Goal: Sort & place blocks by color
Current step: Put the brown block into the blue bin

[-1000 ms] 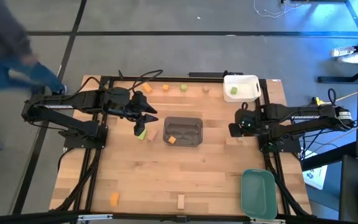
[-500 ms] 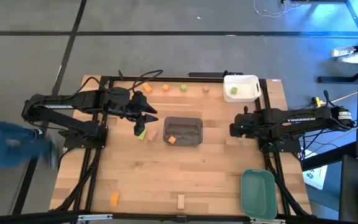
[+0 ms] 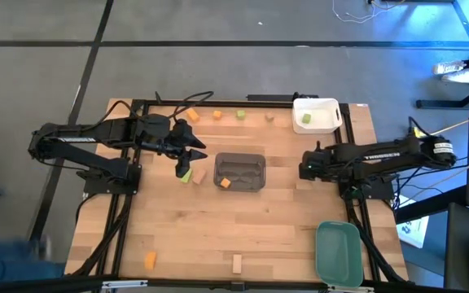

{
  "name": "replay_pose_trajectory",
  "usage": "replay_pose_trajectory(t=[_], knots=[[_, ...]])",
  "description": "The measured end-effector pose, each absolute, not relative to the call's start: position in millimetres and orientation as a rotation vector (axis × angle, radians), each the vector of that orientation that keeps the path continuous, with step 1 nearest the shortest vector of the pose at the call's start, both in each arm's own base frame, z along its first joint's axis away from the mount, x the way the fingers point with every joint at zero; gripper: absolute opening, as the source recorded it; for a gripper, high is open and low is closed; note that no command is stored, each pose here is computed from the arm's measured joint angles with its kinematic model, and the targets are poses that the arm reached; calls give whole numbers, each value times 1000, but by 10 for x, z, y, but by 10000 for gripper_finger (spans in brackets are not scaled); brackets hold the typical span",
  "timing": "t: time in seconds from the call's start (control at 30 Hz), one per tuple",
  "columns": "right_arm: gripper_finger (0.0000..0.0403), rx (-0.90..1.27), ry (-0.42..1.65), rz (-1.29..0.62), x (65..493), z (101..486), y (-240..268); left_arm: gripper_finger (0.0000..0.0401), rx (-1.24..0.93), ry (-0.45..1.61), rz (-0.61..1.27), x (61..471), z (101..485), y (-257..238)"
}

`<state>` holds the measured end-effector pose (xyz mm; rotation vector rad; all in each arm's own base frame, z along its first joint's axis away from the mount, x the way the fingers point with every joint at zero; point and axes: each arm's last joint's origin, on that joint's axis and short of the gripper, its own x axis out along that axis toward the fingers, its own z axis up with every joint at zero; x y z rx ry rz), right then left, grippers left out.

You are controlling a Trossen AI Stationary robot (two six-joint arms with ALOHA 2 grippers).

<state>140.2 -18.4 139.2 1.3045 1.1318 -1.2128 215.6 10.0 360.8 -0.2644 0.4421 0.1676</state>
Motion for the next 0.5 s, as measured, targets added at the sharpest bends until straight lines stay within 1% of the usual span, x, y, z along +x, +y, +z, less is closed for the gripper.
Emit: replay_pose_trajectory(t=[0.23,0.3,0.4,0.5], knots=[[233,1289,1167,-1255,1489,1280,-209,151,-264,442,168,2156,3608,100],[226,1284,1175,-1262,1493,1268,-209,151,-264,442,168,2156,3608,100],[198,1283,1174,-1262,1496,1267,-210,151,-264,442,168,2157,3608,100],[148,1280,1163,-1246,1502,1277,-212,151,-264,442,168,2157,3608,100]])
